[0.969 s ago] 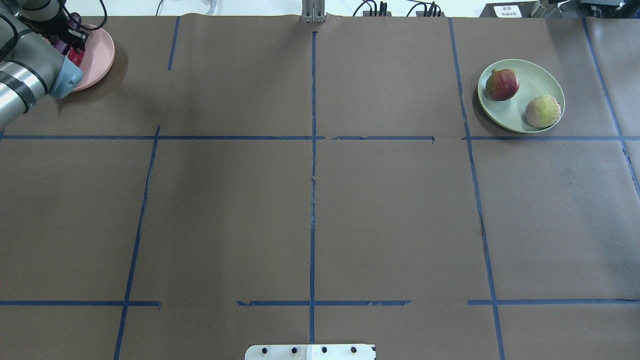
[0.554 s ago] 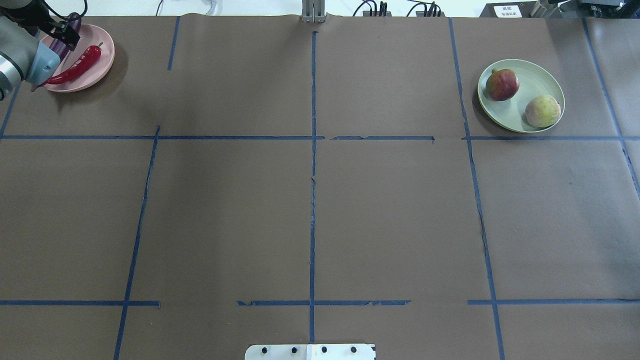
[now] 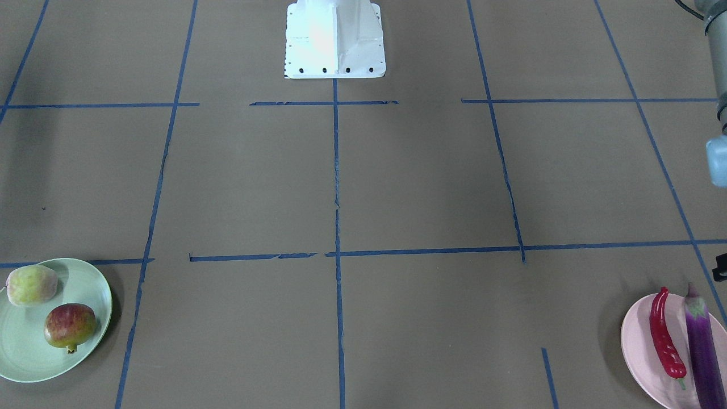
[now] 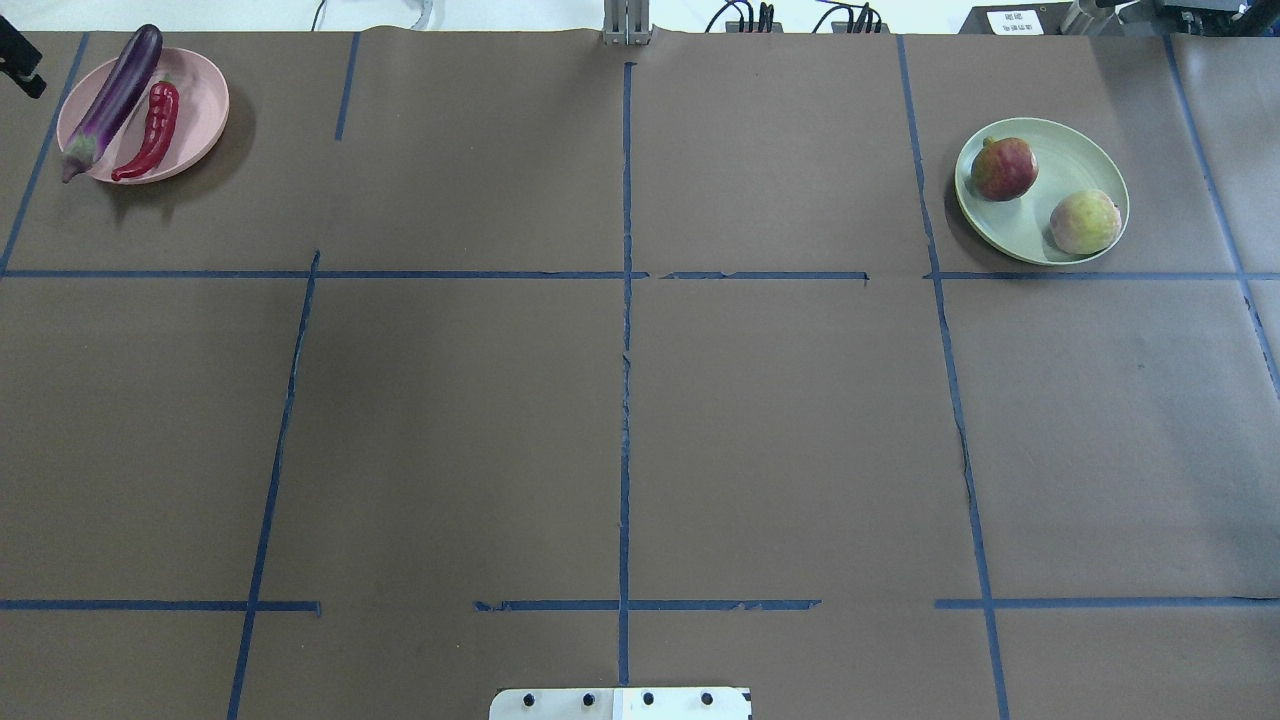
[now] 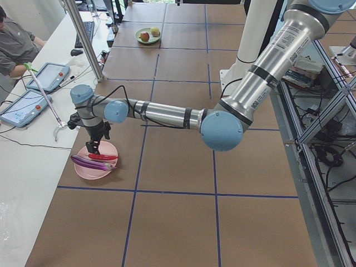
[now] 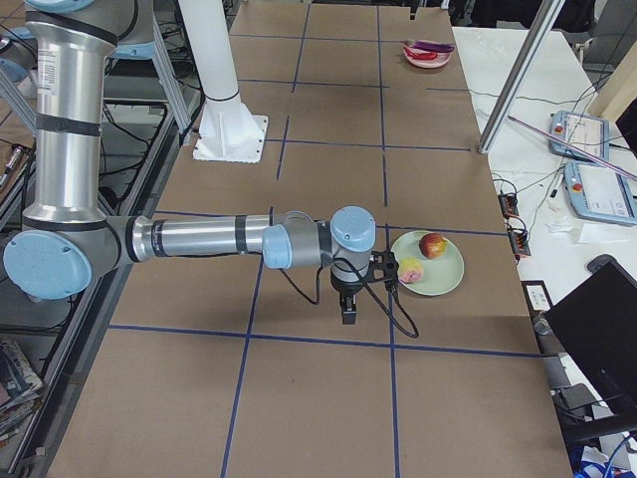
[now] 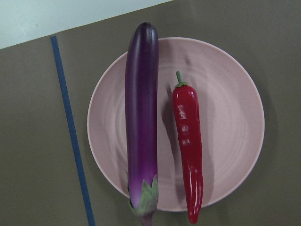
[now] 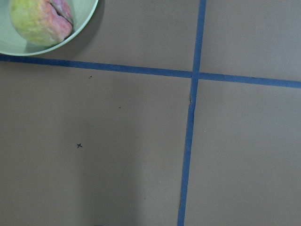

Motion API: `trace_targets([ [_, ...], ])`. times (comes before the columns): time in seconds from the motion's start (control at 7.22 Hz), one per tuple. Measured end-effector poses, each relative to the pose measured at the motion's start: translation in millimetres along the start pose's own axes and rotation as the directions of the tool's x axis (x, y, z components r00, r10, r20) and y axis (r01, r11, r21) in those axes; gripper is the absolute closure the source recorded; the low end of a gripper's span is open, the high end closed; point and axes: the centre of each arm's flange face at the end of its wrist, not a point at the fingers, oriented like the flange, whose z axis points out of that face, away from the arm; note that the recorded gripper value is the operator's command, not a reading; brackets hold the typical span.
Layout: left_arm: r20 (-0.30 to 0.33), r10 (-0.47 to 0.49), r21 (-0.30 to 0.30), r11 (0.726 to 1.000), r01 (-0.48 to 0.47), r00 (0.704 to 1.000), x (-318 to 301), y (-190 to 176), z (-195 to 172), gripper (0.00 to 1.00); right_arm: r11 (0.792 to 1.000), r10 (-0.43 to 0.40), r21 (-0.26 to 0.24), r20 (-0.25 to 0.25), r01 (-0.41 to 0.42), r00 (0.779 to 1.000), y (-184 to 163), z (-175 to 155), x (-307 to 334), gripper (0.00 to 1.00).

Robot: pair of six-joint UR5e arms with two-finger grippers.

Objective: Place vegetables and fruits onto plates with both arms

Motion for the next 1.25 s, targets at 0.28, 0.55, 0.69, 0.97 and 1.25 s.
trace_targets([
  [0.28, 0.0, -0.014, -0.042, 0.999, 0.014, 1.0, -14.7, 79.3, -18.0, 0.0, 0.999, 0.022, -0.035, -0.008, -0.023, 1.0, 21.3, -13.7, 12.4, 0.0],
  [0.55, -0.021, -0.072, -0.053, 0.996, 0.07, 0.997, -50.8, 183.1, -9.3, 0.0, 0.998, 0.031, -0.049, -0.021, -0.032, 0.999, 29.4, -12.7, 20.1, 0.0],
  [0.69, -0.043, -0.093, -0.042, 0.995, 0.091, 0.995, -68.8, 235.6, -4.0, 0.0, 0.998, 0.033, -0.052, -0.024, -0.034, 0.999, 30.2, -12.2, 21.2, 0.0],
  [0.97, -0.109, -0.106, -0.017, 0.994, 0.105, 0.988, -84.3, 301.8, 7.5, 0.0, 0.998, 0.035, -0.054, -0.025, -0.037, 0.999, 30.8, -11.5, 22.2, 0.0],
  [1.25, -0.126, -0.123, -0.024, 0.992, 0.121, 0.984, -88.8, 332.3, 13.6, 0.0, 0.998, 0.035, -0.054, -0.025, -0.036, 0.999, 31.0, -11.5, 22.2, 0.0],
])
